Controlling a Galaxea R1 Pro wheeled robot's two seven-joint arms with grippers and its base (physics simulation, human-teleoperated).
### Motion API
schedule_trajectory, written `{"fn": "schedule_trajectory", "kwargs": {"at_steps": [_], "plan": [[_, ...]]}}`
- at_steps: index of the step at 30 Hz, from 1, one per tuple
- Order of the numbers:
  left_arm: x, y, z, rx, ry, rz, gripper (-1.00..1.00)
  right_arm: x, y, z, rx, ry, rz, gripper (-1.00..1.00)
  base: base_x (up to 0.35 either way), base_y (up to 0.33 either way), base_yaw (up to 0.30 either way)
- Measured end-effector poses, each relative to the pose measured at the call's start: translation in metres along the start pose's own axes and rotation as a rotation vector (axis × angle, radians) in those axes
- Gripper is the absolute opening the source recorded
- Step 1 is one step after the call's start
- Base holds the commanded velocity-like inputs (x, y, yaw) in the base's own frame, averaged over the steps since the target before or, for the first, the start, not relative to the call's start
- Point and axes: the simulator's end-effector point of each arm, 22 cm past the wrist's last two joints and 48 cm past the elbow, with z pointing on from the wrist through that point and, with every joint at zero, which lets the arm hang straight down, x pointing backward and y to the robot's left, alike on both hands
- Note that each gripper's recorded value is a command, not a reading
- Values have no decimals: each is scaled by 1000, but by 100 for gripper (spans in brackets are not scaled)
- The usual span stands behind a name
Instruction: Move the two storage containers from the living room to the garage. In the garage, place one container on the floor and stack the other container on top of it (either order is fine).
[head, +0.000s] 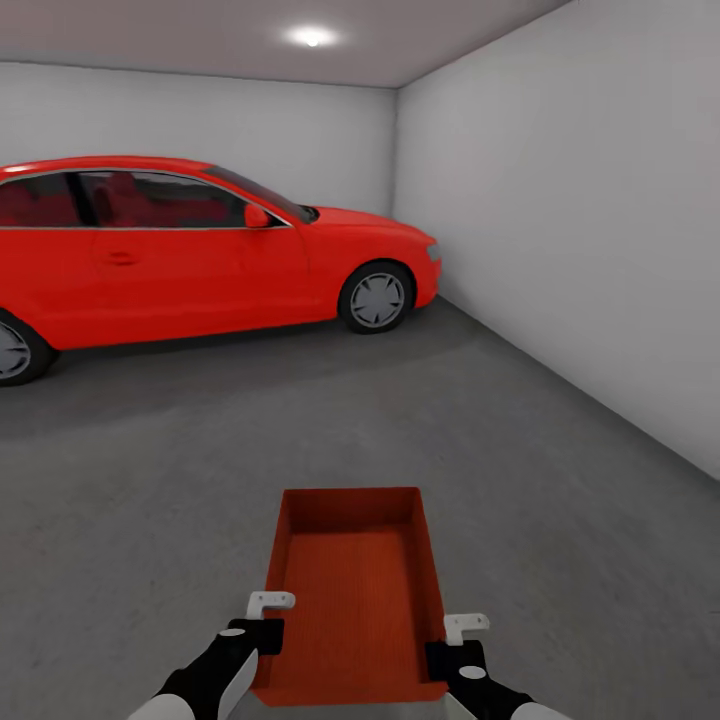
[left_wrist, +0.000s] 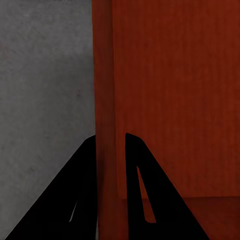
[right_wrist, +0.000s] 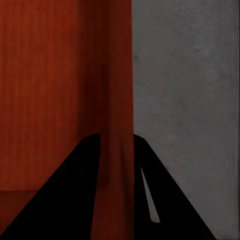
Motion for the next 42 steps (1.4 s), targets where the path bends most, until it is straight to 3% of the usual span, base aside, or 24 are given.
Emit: {"fn": "schedule_trajectory", "kwargs": {"at_steps": [12,42], "plan": [[1,0,0,0,3,-1,-100,1,0,0,0,3,-2,-100,28,0,-286],[4,0,0,0,9,-2,-100,3,0,0,-1,10,-6,-100,317,0,-286]]}}
